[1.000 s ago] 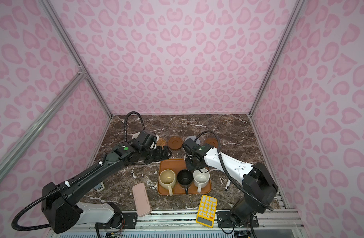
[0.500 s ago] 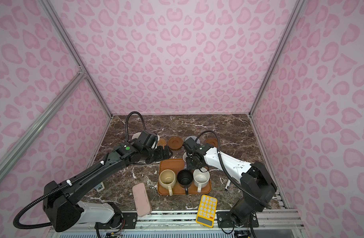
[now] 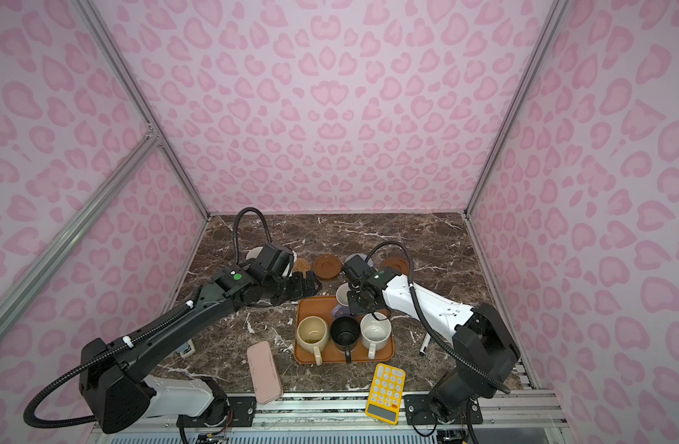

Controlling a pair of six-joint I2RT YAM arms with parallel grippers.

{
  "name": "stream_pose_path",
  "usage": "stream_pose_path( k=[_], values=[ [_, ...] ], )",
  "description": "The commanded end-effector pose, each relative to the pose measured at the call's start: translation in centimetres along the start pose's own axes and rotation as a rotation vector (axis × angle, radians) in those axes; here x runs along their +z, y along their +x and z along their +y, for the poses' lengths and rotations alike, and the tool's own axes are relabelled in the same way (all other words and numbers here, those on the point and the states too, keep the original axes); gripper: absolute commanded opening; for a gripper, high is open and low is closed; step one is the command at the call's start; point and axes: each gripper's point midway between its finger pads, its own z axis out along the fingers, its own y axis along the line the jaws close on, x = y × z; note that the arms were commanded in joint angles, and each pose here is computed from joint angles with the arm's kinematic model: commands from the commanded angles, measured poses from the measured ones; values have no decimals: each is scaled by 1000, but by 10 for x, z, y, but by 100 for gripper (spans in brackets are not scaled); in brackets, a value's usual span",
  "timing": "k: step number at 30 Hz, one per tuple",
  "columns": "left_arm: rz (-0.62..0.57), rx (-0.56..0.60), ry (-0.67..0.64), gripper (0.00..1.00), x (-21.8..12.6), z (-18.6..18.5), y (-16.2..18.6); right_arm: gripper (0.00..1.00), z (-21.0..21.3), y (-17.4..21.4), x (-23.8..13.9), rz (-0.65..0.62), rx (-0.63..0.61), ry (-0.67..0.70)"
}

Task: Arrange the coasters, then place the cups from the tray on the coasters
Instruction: 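Close right gripper on the rim of the lavender mug on the tray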

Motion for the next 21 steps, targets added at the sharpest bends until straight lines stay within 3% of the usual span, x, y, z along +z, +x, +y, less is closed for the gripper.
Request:
stream_pose_path(
  k=[1,4,10,16,21],
  values=[
    [-8,9,9,97,0,-4,-4,0,-1,-4,2,-23,7,5],
    [-5,10,8,97,1,-4,-4,0,-6,-1,-1,-22,21,17],
    [0,69,-2,100,10,-6,-8,11,-6,-5,-21,-78,57,-14],
    [50,315,-17,82,35,-7,-7,20,7,-8,-41,-109,95,-113],
    [57,439,-9,69,48,-5,-6,24,5,-10,-49,-143,113,-156]
  ],
)
